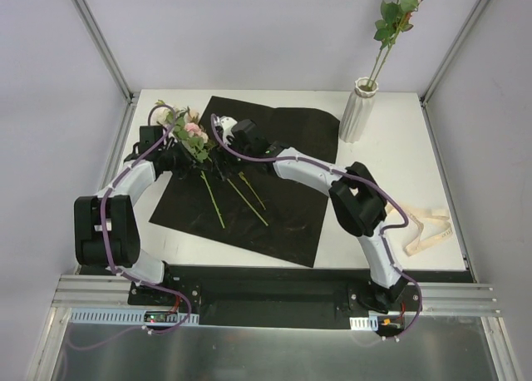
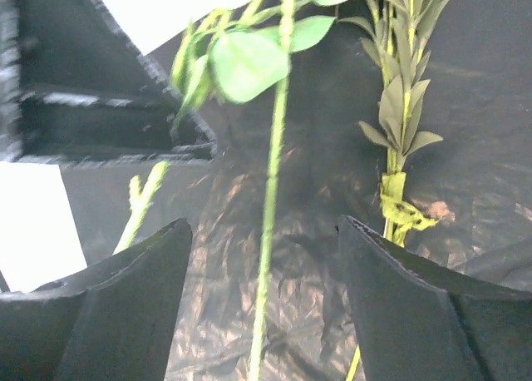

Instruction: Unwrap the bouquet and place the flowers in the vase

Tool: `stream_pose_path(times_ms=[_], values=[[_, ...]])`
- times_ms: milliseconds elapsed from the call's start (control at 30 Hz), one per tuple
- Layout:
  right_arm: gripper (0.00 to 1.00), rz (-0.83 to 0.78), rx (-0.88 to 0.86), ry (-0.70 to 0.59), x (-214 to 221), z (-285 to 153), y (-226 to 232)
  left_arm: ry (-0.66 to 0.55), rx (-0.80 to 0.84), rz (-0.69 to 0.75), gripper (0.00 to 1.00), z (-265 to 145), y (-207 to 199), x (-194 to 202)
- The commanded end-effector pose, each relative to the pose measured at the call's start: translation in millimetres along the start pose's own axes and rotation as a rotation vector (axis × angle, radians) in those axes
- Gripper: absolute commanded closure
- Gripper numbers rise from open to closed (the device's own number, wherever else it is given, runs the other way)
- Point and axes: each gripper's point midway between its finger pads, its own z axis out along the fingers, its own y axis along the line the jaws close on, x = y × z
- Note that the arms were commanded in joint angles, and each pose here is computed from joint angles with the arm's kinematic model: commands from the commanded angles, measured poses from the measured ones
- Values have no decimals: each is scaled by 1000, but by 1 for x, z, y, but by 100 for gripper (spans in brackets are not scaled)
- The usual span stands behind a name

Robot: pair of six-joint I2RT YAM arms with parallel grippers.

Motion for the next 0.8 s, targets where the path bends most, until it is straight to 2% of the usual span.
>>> stream_pose_path(times_ms=[0, 100, 167, 200, 233, 333, 367, 433, 500, 600, 667, 700, 733, 767], values=[[30, 3, 91, 47, 5, 14, -22, -40, 101, 79, 100, -25, -29, -1], [39, 15, 77, 38, 0, 25, -21, -42, 129, 97, 100, -34, -37, 4], [49, 20, 81, 41, 0, 31, -23, -39, 137, 106, 100, -39, -39, 6], [56, 22, 90, 24, -7, 32, -25, -39, 133, 109, 100, -46, -41, 8], [72, 27, 115, 16, -9, 32, -30, -42, 124, 129, 100, -50, -41, 9], [92, 69, 153, -12, -19, 33, -40, -108, 44, 173, 100, -76, -34, 2], [93, 82, 160, -11, -17, 35, -45, -132, 16, 183, 100, -84, -31, 0], [96, 112, 171, -23, -23, 36, -53, -257, -71, 215, 100, -116, -26, -14], [97, 113, 154, -9, -19, 40, -57, -391, -87, 259, 100, -149, -35, -22], [93, 77, 102, 1, -18, 44, -49, -530, -92, 299, 100, -183, -45, -28], [75, 41, 61, 10, -20, 45, -43, -558, -60, 310, 100, -193, -55, -26], [60, 31, 63, 10, -23, 44, -43, -560, -41, 312, 100, -196, -60, -25], [34, 11, 68, 10, -25, 43, -44, -551, -26, 307, 100, -195, -62, -24], [27, 6, 71, 10, -31, 38, -44, -525, 9, 316, 100, -192, -69, -21]])
